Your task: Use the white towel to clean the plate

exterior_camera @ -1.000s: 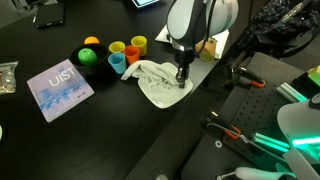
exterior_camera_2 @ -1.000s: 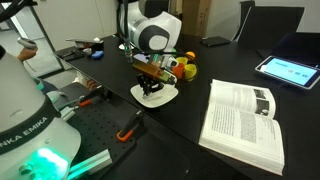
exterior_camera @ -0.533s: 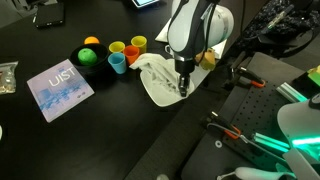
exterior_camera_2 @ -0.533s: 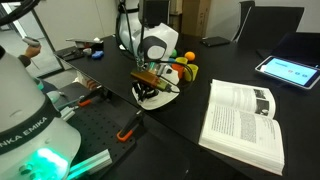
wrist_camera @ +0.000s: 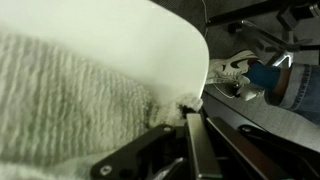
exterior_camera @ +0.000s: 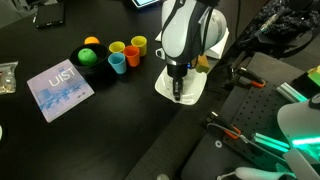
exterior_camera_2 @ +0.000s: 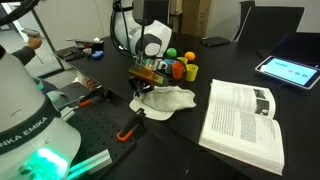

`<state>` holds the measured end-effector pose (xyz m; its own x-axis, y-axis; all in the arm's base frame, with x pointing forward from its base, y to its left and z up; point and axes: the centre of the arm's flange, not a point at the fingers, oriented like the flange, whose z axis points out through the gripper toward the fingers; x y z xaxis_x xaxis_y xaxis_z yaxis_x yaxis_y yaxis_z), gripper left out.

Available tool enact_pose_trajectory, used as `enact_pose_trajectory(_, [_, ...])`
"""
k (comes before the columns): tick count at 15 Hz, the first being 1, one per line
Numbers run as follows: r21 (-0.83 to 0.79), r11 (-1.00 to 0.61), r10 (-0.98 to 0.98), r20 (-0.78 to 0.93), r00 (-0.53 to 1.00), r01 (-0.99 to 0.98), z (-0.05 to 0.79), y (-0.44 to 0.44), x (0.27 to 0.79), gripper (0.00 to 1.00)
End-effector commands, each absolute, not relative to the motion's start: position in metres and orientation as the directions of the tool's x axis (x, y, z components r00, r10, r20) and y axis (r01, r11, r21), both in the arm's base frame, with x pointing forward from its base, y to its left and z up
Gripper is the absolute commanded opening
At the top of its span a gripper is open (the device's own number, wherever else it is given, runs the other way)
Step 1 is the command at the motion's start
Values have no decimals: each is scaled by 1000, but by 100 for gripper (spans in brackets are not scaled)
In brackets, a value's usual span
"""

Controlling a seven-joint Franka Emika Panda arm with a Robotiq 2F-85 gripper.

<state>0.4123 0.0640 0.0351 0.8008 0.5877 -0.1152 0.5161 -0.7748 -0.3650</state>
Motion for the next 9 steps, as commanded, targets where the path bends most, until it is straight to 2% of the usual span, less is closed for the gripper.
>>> enact_pose_trajectory(1, [-375,-715,659,-78,748,590,24,87,418,1])
enact_pose_trajectory(9, [-311,-546,806,61,589,778,49,154,460,1])
